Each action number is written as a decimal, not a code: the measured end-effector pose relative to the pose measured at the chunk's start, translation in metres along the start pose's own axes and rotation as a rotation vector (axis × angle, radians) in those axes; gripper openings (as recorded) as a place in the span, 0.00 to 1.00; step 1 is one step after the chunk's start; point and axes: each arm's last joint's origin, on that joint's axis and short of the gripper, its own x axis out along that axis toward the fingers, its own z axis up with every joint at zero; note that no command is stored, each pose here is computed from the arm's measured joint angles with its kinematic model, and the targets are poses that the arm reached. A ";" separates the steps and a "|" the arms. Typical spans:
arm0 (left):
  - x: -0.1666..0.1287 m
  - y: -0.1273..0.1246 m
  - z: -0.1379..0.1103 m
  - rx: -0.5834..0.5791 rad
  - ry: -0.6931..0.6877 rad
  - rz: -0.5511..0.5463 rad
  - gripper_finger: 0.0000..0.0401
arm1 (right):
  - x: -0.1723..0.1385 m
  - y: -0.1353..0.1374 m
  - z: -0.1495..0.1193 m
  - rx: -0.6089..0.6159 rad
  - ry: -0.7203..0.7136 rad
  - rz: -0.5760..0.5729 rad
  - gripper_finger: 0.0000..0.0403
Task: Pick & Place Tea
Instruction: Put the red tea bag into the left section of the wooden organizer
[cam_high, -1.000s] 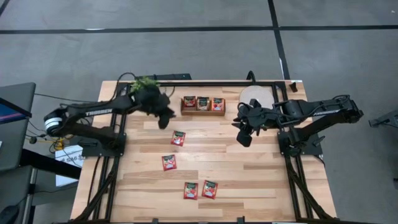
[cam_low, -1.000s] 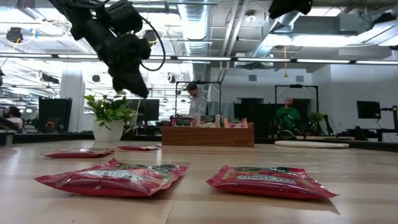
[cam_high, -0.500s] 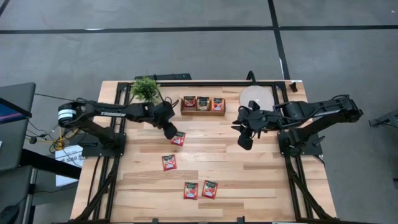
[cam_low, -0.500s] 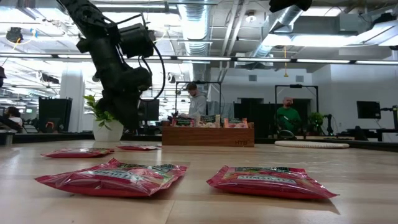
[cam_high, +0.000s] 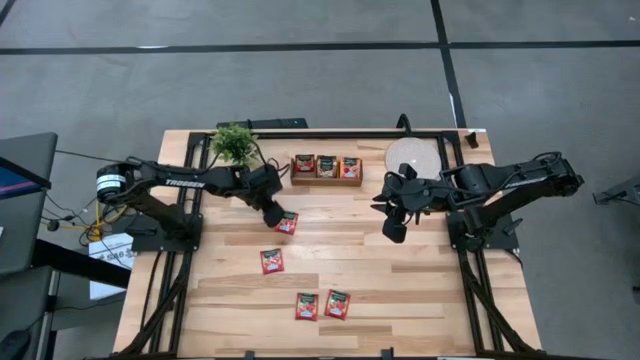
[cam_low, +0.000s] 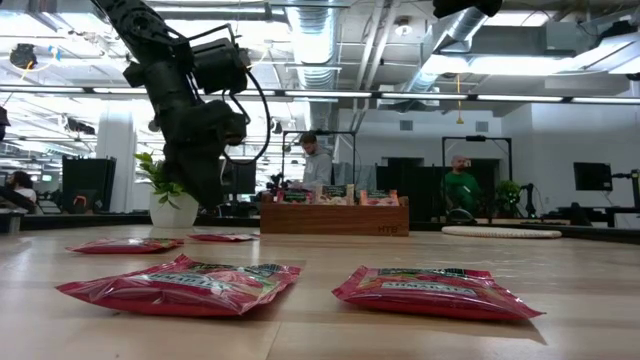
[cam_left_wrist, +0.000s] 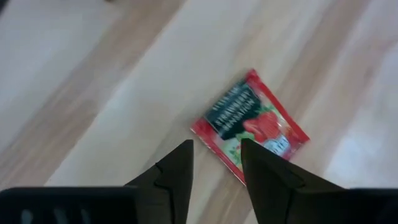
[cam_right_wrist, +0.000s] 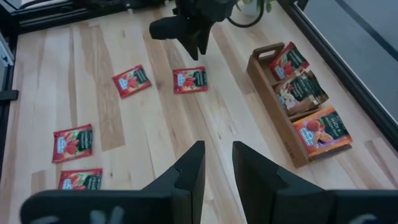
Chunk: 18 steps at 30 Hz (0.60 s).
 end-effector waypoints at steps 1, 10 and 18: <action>0.000 0.000 0.000 0.011 0.003 -0.008 0.34 | 0.000 0.000 0.000 0.000 0.000 0.000 0.19; 0.000 0.000 0.000 0.078 0.003 -0.013 0.50 | 0.000 0.000 0.000 0.000 0.001 0.000 0.19; 0.000 -0.004 0.006 0.115 -0.059 -0.053 0.62 | 0.000 0.000 0.000 0.000 0.001 0.000 0.19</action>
